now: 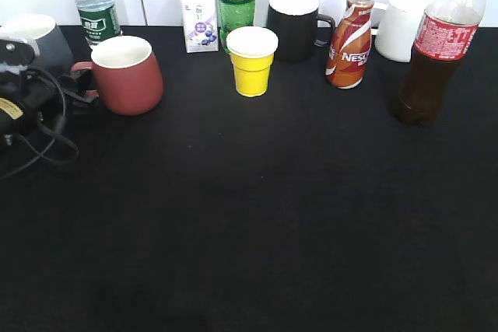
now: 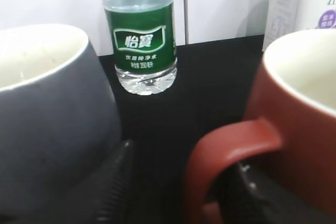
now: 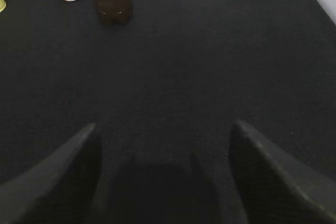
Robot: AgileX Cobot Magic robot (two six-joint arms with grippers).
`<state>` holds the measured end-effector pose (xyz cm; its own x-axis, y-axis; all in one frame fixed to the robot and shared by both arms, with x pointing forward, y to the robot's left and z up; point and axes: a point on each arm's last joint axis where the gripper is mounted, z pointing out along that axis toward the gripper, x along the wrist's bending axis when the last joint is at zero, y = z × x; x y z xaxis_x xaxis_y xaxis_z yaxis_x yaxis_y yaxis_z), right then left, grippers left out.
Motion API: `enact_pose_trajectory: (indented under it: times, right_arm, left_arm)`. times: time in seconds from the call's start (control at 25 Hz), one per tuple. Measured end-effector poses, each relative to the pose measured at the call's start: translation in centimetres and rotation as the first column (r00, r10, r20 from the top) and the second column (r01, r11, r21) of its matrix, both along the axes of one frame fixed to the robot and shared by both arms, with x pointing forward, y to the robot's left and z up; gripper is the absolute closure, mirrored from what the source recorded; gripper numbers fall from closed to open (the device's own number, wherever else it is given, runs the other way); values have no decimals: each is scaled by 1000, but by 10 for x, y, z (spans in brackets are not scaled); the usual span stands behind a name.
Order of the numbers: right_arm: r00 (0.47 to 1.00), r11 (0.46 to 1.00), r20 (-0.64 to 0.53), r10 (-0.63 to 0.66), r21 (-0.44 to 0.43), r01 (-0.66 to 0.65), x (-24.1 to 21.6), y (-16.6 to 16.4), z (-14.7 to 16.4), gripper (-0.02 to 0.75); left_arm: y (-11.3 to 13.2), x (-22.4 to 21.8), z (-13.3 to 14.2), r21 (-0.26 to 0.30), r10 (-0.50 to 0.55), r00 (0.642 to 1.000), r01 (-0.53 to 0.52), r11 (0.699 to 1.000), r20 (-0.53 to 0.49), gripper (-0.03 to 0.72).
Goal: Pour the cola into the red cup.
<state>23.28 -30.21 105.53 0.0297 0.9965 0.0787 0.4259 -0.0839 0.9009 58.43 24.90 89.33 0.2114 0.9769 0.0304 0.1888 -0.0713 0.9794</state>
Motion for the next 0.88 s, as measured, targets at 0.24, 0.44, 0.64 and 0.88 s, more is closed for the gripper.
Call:
enact_pose_trajectory:
  times: [0.24,0.44,0.64,0.88]
  right_arm:
    - [1000,1000,0,0,0,0,0,0,0,164]
    - [1000,1000,0,0,0,0,0,0,0,164]
    - [1000,1000,0,0,-1,0,0,0,0,164]
    - [1000,1000,0,0,0,0,0,0,0,164]
  left_arm:
    - [-6,33,-1,4,-16,999,16,1000,43,383]
    - [-10,44,-9,10,-56,996,56,998,70,645]
    - [-15,11,43,-82,-92,969,113,990,228,647]
    - [-54,-60,110,70,-366,896,361,930,250,648]
